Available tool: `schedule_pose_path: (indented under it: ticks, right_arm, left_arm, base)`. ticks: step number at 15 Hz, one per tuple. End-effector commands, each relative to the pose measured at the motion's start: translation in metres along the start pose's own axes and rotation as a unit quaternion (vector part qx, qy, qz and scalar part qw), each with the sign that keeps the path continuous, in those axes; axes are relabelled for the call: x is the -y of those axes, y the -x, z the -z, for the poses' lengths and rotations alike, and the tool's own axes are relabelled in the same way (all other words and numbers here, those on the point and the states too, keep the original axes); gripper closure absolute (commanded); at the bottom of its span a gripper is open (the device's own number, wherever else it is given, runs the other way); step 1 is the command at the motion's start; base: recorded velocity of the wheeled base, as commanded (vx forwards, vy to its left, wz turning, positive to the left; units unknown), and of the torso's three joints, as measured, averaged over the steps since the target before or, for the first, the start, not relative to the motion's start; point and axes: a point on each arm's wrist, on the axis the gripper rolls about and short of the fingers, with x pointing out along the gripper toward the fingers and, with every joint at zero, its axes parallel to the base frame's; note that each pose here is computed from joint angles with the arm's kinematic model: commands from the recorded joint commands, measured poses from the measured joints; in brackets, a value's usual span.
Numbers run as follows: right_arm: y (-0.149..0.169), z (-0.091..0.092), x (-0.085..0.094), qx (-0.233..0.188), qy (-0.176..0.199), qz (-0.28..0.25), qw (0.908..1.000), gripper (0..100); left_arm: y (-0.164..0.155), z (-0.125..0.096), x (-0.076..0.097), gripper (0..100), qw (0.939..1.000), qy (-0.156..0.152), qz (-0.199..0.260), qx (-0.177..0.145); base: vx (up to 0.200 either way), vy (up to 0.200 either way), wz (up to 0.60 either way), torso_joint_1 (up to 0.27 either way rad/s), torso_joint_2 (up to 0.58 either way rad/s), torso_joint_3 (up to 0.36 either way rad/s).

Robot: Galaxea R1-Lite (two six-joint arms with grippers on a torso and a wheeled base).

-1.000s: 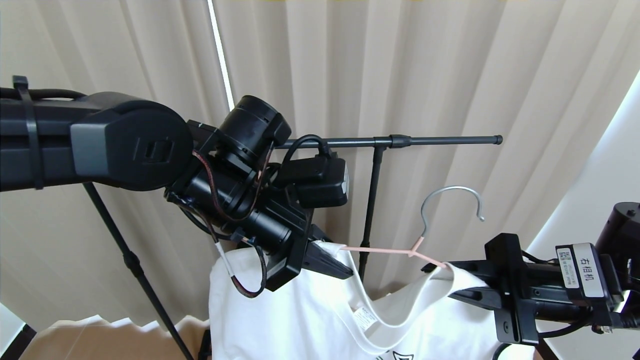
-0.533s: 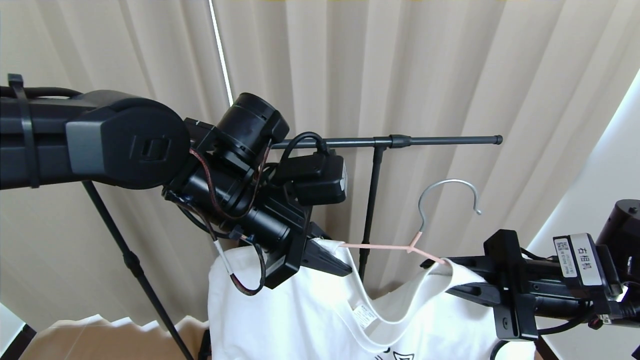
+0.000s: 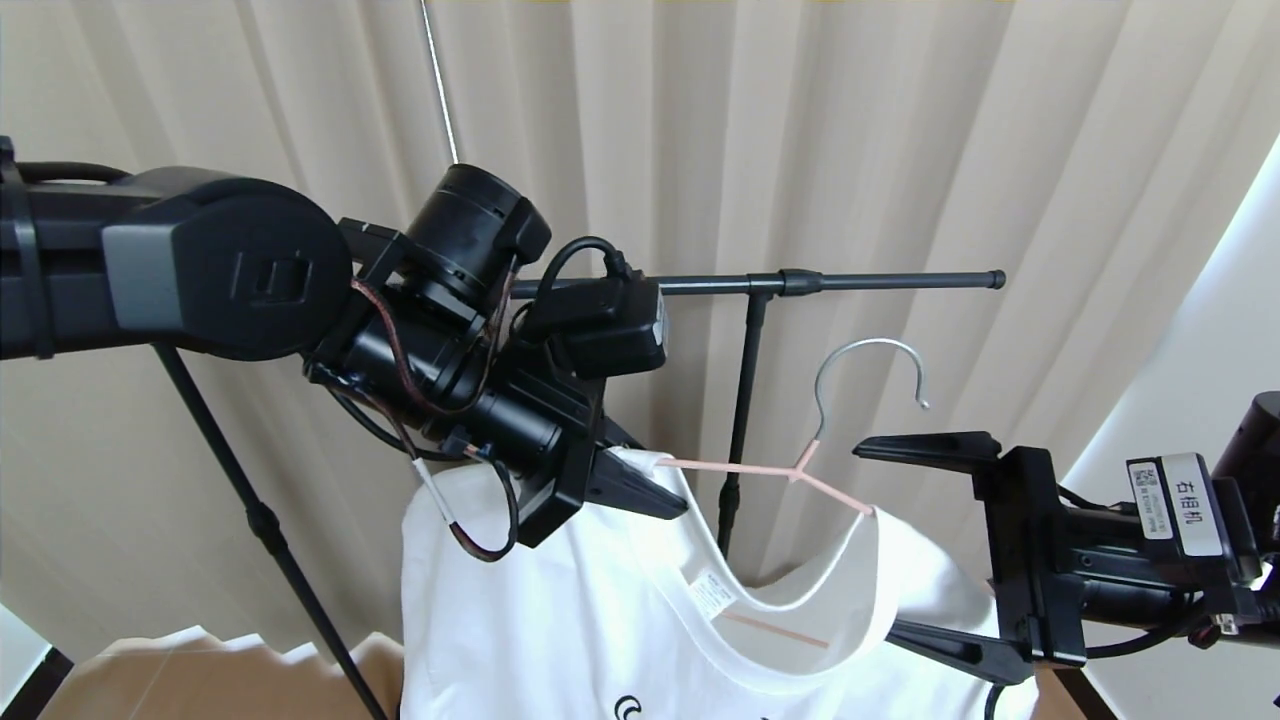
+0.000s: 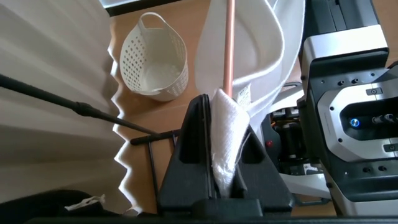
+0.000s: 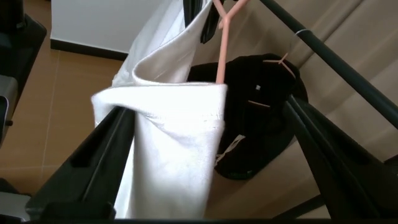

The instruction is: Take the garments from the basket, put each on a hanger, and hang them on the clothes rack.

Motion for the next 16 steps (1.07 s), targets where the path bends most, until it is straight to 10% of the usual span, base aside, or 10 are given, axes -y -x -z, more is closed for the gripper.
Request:
schedule_pose_path:
  ticks: [1, 16]
  right_arm:
    - [0.004, -0.001, 0.004, -0.001, 0.003, 0.011, 0.9999, 0]
    - [0.014, 0.016, 0.028, -0.025, -0.052, 0.057, 0.9967, 0]
  left_arm:
    - [0.011, 0.0, -0.003, 100, 0.9998, 0.0, -0.018, 0.005]
    - [0.059, -0.003, -0.006, 100, 0.9941, 0.021, -0.102, 0.03]
  base:
    - [0.0, 0.0, 0.0, 0.0, 0.0, 0.0]
    - [0.0, 0.0, 0.0, 0.0, 0.0, 0.0]
